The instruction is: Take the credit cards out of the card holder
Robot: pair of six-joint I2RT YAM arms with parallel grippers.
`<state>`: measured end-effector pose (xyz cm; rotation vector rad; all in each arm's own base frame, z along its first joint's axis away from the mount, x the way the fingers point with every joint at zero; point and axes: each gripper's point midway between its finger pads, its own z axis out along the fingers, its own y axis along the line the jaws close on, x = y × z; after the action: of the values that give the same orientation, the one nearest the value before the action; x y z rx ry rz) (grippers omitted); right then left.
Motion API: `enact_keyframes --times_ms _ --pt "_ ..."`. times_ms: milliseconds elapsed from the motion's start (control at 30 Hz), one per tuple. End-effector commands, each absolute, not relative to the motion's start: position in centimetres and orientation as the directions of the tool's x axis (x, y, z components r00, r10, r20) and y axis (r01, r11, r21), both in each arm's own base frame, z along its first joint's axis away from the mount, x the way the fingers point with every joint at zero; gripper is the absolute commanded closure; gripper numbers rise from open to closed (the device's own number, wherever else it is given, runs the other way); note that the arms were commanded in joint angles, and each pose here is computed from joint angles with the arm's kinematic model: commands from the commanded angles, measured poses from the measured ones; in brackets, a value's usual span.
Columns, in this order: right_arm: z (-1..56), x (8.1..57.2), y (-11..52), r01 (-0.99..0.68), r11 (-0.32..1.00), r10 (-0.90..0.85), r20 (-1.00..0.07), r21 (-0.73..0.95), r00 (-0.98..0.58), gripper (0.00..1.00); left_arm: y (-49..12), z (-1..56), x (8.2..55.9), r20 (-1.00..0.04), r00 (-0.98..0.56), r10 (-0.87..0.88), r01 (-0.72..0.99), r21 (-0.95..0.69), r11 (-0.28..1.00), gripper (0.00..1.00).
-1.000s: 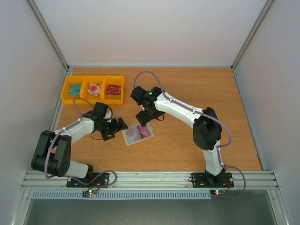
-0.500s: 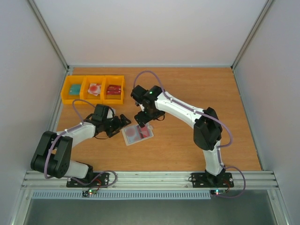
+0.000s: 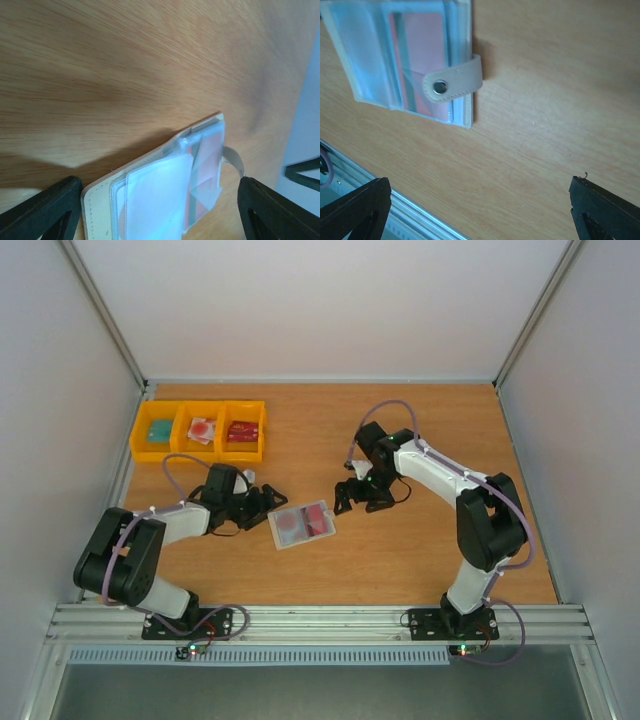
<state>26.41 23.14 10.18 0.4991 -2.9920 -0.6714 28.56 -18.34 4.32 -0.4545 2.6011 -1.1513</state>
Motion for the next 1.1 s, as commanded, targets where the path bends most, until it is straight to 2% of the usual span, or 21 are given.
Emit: enact_keyframes --times_ms 0,167,367,567,700,933,1067 --pt "8.6 25.7 24.3 -0.281 0.789 -0.327 -0.013 0.546 -0.945 0.03 -18.7 1.0 25.6 0.013 -0.933 -0.36 -0.258 -0.722 0.642 0.17" --pt "7.9 25.5 24.4 -0.271 0.75 -0.331 -0.012 0.604 -0.943 0.03 -21.4 2.5 26.3 -0.019 -0.958 -0.287 -0.162 -0.788 0.594 0.25" --pt "5.5 26.0 21.8 -0.19 0.782 -0.26 0.034 0.594 -0.965 0.06 -24.0 3.3 26.5 -0.042 -0.976 -0.212 -0.084 -0.828 0.554 0.24" --pt "3.5 26.5 19.2 -0.21 0.846 -0.254 0.024 0.49 -0.967 0.06 -26.0 3.3 26.9 -0.044 -0.987 -0.156 -0.046 -0.845 0.533 0.24" --pt "2.6 26.8 19.1 -0.189 0.839 -0.24 0.035 0.51 -0.97 0.08 -27.0 3.4 27.3 -0.046 -0.99 -0.134 -0.03 -0.857 0.514 0.26" --pt "2.2 26.7 19.5 -0.205 0.82 -0.254 0.018 0.534 -0.967 0.1 -30.8 7.3 27.6 -0.14 -0.99 -0.017 0.123 -0.918 0.377 0.28" --pt "2.2 26.6 19.5 -0.194 0.809 -0.245 0.018 0.554 -0.969 0.13 -32.4 7.7 26.9 -0.155 -0.987 0.036 0.158 -0.927 0.339 0.3"
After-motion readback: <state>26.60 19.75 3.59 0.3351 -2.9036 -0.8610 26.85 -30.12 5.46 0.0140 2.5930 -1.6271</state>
